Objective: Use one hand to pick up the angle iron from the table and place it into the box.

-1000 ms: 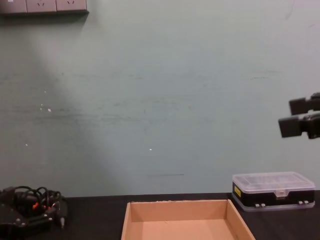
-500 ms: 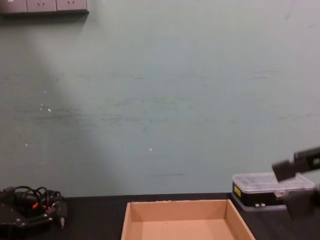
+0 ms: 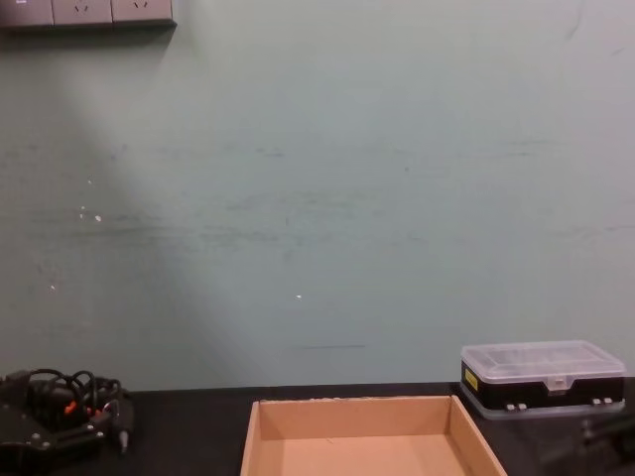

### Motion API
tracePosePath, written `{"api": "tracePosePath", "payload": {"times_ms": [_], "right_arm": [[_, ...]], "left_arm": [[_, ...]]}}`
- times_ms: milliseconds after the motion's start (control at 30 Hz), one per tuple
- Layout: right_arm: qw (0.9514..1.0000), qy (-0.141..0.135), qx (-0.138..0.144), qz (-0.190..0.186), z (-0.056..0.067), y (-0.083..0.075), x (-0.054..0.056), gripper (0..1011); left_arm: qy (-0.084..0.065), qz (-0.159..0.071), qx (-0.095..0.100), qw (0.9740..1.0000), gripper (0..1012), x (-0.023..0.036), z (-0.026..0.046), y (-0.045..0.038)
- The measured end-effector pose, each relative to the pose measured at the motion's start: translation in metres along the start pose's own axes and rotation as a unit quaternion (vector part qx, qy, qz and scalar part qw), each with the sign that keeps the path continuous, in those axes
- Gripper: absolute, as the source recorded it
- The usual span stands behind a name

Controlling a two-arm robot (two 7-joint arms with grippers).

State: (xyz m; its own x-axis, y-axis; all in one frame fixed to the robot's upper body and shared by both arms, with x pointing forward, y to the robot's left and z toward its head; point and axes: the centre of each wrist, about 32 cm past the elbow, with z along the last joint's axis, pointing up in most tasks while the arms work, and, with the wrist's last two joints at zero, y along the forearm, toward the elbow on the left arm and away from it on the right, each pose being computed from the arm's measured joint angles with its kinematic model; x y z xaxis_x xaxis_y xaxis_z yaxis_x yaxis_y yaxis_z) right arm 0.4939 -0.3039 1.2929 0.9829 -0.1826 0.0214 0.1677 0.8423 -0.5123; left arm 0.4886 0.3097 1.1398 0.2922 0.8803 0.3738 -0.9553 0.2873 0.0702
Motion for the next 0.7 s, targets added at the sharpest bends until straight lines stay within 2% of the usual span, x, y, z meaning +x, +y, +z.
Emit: {"api": "tracePosePath", "payload": {"times_ms": [400,700], "right_arm": [[0.9993,0.0,-0.022,0.03,-0.008,0.02,-0.011,1003],[0.9974,-0.006,-0.041,0.059,-0.014,0.042,-0.021,1003]], "left_arm": [[0.0,0.0,0.0,1.0,1000,0.0,0.0,0.0],[0.0,0.0,0.0,1.0,1000,0.0,0.0,0.0]]}}
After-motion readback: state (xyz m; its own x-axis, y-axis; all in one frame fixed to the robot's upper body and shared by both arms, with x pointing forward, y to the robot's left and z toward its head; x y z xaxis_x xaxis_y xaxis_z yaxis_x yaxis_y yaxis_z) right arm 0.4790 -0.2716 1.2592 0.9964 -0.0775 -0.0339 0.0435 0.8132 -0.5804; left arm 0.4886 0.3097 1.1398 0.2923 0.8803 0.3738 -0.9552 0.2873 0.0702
